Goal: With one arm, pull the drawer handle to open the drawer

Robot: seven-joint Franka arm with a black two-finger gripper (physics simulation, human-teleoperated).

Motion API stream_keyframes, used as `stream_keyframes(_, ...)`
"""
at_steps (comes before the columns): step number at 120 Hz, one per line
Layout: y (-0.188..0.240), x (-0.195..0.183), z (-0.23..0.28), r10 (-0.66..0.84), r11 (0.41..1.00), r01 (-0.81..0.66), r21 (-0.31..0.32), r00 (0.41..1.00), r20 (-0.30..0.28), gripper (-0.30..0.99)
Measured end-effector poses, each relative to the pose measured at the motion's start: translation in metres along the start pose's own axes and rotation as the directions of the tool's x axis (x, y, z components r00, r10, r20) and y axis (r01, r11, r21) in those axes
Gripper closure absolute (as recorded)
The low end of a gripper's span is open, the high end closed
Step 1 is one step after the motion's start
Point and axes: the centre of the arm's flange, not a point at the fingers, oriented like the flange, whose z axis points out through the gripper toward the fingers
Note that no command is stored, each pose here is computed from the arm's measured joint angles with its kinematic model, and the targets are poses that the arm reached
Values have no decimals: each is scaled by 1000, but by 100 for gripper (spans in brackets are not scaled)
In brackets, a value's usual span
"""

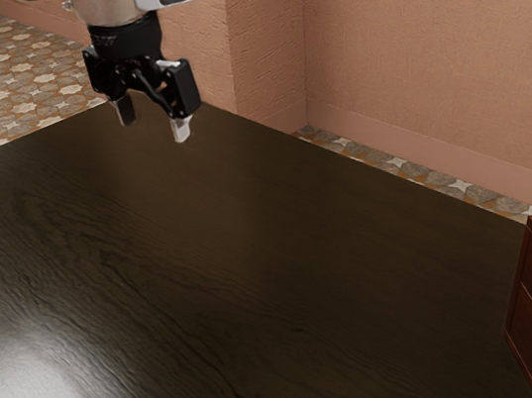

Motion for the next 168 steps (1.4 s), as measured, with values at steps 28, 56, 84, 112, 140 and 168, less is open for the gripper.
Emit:
stream_keyframes(28,-37,1,1,-75,997,75,10,997,2,2)
stream_keyframes(56,-34,-23,-83,-75,997,75,-9,985,-154,2)
stream_keyframes(84,80,5,-25,77,996,-80,-50,996,-48,2)
stream_keyframes(112,129,25,14,11,996,-14,-91,1000,-28,2)
stream_keyframes(140,178,-15,58,-97,981,110,-160,991,89,2)
stream_keyframes(168,203,-51,82,-200,947,235,-220,965,168,2)
